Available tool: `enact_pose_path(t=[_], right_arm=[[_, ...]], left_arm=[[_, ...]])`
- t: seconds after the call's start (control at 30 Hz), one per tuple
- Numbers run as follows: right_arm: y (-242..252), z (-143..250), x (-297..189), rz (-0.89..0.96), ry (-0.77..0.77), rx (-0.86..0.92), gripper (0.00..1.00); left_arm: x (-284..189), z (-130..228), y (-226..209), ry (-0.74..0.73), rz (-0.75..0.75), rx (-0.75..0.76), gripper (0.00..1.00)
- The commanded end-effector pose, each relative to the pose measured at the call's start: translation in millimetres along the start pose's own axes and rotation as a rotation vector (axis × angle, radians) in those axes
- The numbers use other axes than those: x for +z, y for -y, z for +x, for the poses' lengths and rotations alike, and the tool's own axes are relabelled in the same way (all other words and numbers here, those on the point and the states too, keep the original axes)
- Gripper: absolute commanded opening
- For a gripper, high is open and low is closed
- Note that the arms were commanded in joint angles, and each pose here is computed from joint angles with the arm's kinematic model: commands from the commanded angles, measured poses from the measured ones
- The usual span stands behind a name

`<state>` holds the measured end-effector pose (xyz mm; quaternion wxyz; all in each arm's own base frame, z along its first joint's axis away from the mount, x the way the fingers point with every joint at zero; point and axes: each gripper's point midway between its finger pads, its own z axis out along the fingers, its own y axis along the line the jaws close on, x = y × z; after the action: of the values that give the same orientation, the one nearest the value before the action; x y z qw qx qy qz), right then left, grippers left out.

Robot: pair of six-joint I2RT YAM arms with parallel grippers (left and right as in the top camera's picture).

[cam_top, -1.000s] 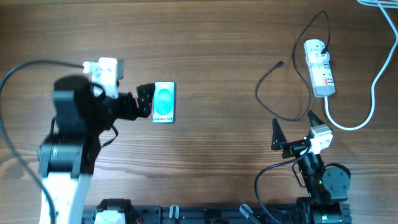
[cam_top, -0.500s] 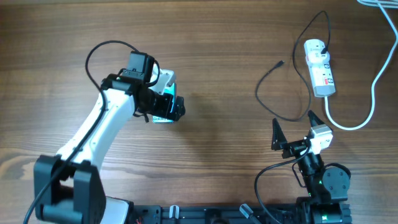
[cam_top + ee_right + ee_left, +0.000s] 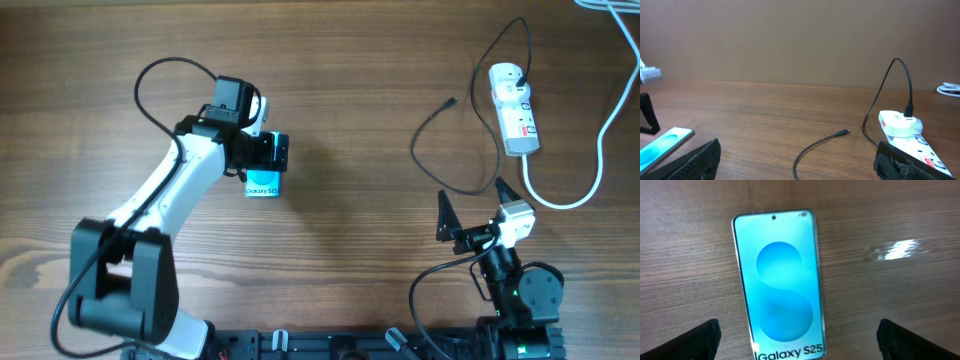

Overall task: Plug charger to phone and switch on socket
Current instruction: 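Move the left gripper over the blue phone and lower onto it, then close the left gripper on the phone's long edges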

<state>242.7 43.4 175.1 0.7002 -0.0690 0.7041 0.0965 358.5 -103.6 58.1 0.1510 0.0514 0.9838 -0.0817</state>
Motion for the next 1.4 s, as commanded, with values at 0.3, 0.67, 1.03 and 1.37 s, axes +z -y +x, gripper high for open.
enact_pose_path(t=[0.3, 0.67, 1.03, 1.37], right_arm=[[0, -3, -1, 0.005, 0.016, -0.015, 1.0], [0, -3, -1, 0.005, 0.016, -0.014, 1.0], [0, -2, 0, 0.005, 0.009, -0.013, 1.0], [0, -2, 0, 0.005, 0.01, -0.014, 1.0]], left_arm=[[48, 17, -11, -0.11, -0.04, -0.054, 1.0], [49, 15, -11, -0.104, -0.039, -0.053, 1.0], [63, 23, -23, -0.135, -0.1, -0.052, 1.0], [76, 35, -26, -0.187, -0.11, -0.104, 1.0]])
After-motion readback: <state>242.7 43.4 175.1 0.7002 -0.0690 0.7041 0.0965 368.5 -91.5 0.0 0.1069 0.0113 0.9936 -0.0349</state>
